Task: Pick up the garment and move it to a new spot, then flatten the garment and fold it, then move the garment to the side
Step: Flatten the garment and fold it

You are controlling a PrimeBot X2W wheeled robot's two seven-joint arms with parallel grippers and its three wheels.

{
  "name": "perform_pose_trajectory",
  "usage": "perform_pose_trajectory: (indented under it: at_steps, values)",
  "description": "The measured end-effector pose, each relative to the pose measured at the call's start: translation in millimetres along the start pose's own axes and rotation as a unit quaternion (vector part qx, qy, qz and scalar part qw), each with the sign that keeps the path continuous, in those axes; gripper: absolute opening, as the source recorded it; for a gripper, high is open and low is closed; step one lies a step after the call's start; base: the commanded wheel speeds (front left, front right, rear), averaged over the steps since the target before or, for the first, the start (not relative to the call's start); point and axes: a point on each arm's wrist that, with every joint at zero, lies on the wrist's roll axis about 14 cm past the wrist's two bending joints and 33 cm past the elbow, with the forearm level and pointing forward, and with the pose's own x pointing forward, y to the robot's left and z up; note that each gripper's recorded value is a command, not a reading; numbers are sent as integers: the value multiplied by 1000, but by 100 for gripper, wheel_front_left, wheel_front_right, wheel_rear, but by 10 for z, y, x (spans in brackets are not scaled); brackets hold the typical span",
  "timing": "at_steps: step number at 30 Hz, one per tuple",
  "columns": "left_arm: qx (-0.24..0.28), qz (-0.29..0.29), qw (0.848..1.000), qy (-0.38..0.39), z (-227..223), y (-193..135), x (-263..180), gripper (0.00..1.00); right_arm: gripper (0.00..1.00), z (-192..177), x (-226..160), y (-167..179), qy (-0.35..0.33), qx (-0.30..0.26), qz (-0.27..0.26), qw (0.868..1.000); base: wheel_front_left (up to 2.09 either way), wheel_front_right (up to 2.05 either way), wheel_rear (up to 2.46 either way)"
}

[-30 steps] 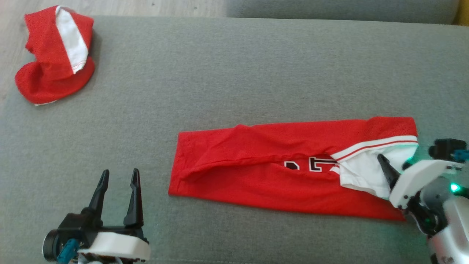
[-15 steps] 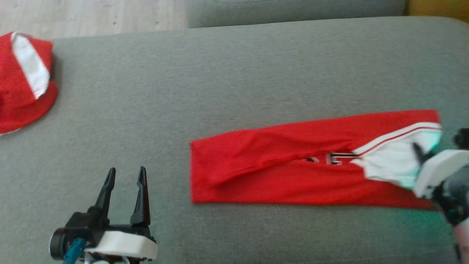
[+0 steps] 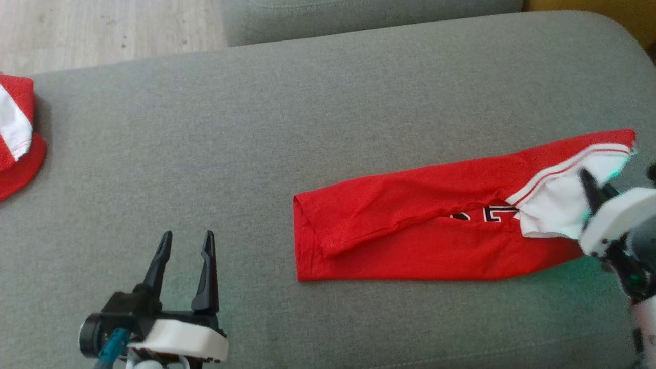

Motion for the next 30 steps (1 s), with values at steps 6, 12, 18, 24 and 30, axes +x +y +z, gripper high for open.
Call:
perform_pose_trajectory:
  at_steps: [6, 12, 18, 24, 30]
  values:
    - [4, 2, 1000, -5, 26, -2, -75, 100, 0, 250, -78, 655, -31, -18, 89, 995, 0, 0, 0]
    - [5, 14, 1000, -18, 96, 61, -186, 100, 0, 117, -212, 1400, -15, -25, 186, 982, 0, 0, 0]
    - [4, 33, 999, -25, 128, 160, -315, 100, 0, -176, -313, 2215, 21, -18, 274, 961, 0, 0, 0]
    - [1, 45, 999, -22, 93, 221, -404, 100, 0, -470, -266, 2584, 68, -14, 311, 948, 0, 0, 0]
    - [-3, 66, 998, -11, 7, 334, -474, 100, 0, -559, -164, 2846, 88, -21, 336, 937, 0, 0, 0]
